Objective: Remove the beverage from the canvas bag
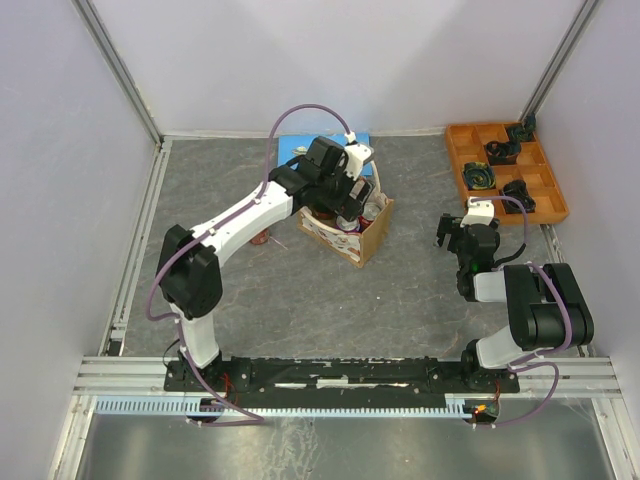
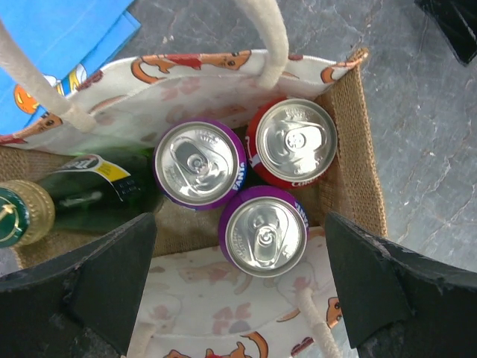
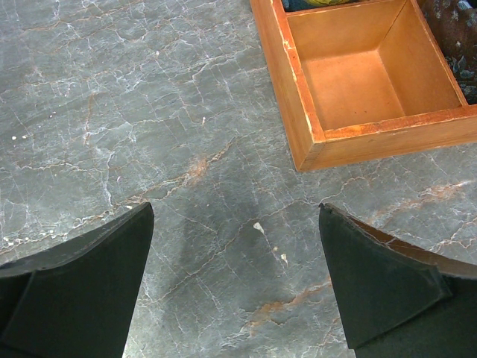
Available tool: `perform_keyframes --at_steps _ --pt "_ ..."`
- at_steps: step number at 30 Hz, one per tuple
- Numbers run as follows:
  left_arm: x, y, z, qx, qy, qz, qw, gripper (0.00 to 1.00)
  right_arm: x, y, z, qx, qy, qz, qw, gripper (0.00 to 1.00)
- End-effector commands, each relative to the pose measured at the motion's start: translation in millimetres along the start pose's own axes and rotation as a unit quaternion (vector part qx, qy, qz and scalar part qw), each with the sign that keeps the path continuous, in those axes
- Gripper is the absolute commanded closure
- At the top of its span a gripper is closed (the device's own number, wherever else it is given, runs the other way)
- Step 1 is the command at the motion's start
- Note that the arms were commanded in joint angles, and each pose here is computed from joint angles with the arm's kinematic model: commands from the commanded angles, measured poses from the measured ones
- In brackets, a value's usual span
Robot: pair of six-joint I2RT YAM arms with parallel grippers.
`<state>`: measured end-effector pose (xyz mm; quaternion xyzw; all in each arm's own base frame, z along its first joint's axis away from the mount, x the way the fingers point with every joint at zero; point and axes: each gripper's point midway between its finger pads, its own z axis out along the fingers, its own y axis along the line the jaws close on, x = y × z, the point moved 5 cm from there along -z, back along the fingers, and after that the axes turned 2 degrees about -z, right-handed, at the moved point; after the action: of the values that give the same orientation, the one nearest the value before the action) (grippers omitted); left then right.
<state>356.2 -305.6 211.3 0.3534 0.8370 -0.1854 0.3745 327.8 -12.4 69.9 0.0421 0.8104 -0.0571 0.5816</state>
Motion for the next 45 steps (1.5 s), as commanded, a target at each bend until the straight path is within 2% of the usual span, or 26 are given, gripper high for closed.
perform_keyframes --at_steps 1,15,24,37,42,45 --pt "-8 -3 -6 -0.010 0.002 0.012 1.000 0.00 -17 1 5 -0.002 -0.029 -0.001 1.000 0.01" --pt "18 -13 9 0.005 0.067 -0.001 0.998 0.01 -16 1 5 -0.002 -0.029 -0.001 1.000 0.01" --pt "23 -21 19 0.018 0.080 -0.013 0.997 0.01 -17 1 5 -0.002 -0.029 -0.001 1.000 0.01" --pt "50 -20 43 0.020 0.129 -0.012 0.991 0.00 -17 1 5 -0.002 -0.029 -0.001 1.000 0.01" --pt "59 -18 55 0.018 0.135 -0.014 0.991 0.03 -17 1 5 -0.002 -0.029 -0.001 1.000 0.01" --pt "66 -18 61 0.018 0.139 -0.016 0.990 0.10 -16 1 5 -0.002 -0.029 -0.001 1.000 0.01"
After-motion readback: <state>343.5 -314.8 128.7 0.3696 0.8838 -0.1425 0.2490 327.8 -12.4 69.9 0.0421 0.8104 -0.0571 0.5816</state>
